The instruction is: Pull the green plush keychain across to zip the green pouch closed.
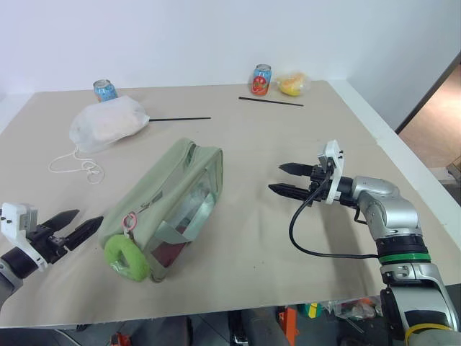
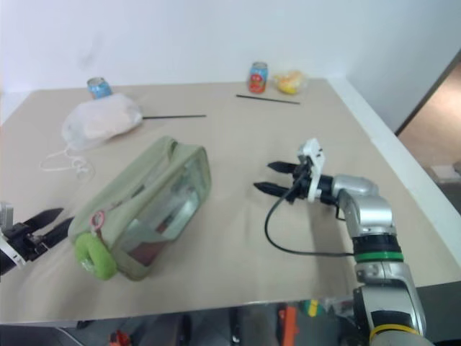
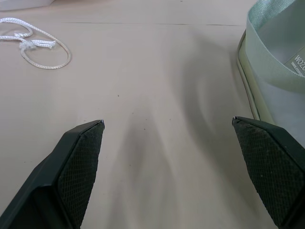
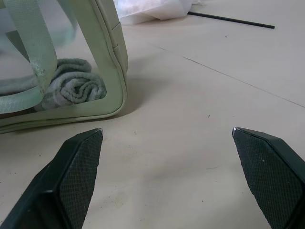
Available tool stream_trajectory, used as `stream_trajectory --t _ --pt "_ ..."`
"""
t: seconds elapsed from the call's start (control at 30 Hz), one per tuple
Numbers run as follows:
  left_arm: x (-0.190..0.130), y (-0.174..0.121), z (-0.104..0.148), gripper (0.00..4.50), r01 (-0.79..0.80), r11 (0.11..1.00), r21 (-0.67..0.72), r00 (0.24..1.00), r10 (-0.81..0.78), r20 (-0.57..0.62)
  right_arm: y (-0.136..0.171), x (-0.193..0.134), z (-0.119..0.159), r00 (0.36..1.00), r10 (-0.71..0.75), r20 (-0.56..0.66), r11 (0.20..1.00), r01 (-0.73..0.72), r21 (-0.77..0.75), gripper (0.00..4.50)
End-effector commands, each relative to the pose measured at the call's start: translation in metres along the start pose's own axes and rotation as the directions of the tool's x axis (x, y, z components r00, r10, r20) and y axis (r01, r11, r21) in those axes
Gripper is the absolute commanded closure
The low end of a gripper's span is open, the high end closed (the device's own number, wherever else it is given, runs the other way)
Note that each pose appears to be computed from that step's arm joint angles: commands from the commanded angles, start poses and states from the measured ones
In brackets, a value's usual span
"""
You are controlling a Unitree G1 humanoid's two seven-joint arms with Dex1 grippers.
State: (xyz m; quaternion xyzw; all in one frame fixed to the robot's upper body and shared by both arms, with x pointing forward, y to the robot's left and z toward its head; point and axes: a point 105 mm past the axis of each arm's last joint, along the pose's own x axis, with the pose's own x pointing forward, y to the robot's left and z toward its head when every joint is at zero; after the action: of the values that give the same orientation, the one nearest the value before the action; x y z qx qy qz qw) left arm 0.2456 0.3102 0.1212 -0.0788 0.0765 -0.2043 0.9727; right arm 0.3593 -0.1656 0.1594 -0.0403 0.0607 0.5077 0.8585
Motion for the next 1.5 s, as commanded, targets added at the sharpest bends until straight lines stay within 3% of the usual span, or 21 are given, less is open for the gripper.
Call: stream_trajectory --t 0.03,0.2,0.37,0.5,0.73,0.87,1.07,1.3,1.5 --pt "-0.003 0.0 0.016 0.03 0.0 0.999 0.034 0.999 -0.002 0.055 0.004 0.001 0.015 0.999 0.029 0.015 0.998 -0.028 -0.057 0.0" --pt "0.0 0.001 0.037 0.03 -0.004 0.997 0.081 0.996 -0.004 0.094 0.009 0.007 0.02 0.997 0.071 -0.019 0.992 -0.072 -0.1 0.0" --pt "-0.003 -0.017 0.078 0.03 0.098 0.981 0.166 0.977 -0.127 0.171 0.021 0.009 0.053 0.988 0.151 0.008 0.97 -0.147 -0.195 0.0" --pt "-0.011 -0.037 0.111 0.03 0.186 0.942 0.28 0.946 -0.249 0.207 0.047 0.008 0.099 0.955 0.295 0.023 0.904 -0.271 -0.331 0.0" --pt "-0.02 -0.076 0.14 0.03 0.378 0.852 0.363 0.854 -0.472 0.218 0.085 0.033 0.12 0.872 0.464 -0.153 0.718 -0.472 -0.512 0.0" --pt "-0.015 -0.087 0.139 0.03 0.43 0.825 0.368 0.83 -0.521 0.2 0.102 0.065 0.13 0.817 0.536 -0.213 0.598 -0.546 -0.587 0.0" --pt "-0.009 -0.09 0.12 0.03 0.434 0.839 0.329 0.842 -0.507 0.185 0.121 0.099 0.139 0.759 0.603 -0.246 0.481 -0.592 -0.647 0.0" --pt "-0.014 -0.093 0.112 0.03 0.41 0.86 0.304 0.853 -0.479 0.207 0.135 0.109 0.111 0.68 0.643 -0.353 0.38 -0.683 -0.623 0.0" --pt "-0.018 -0.093 0.113 0.0 0.386 0.873 0.297 0.854 -0.46 0.243 0.124 0.131 0.089 0.716 0.58 -0.389 0.407 -0.668 -0.623 1.78"
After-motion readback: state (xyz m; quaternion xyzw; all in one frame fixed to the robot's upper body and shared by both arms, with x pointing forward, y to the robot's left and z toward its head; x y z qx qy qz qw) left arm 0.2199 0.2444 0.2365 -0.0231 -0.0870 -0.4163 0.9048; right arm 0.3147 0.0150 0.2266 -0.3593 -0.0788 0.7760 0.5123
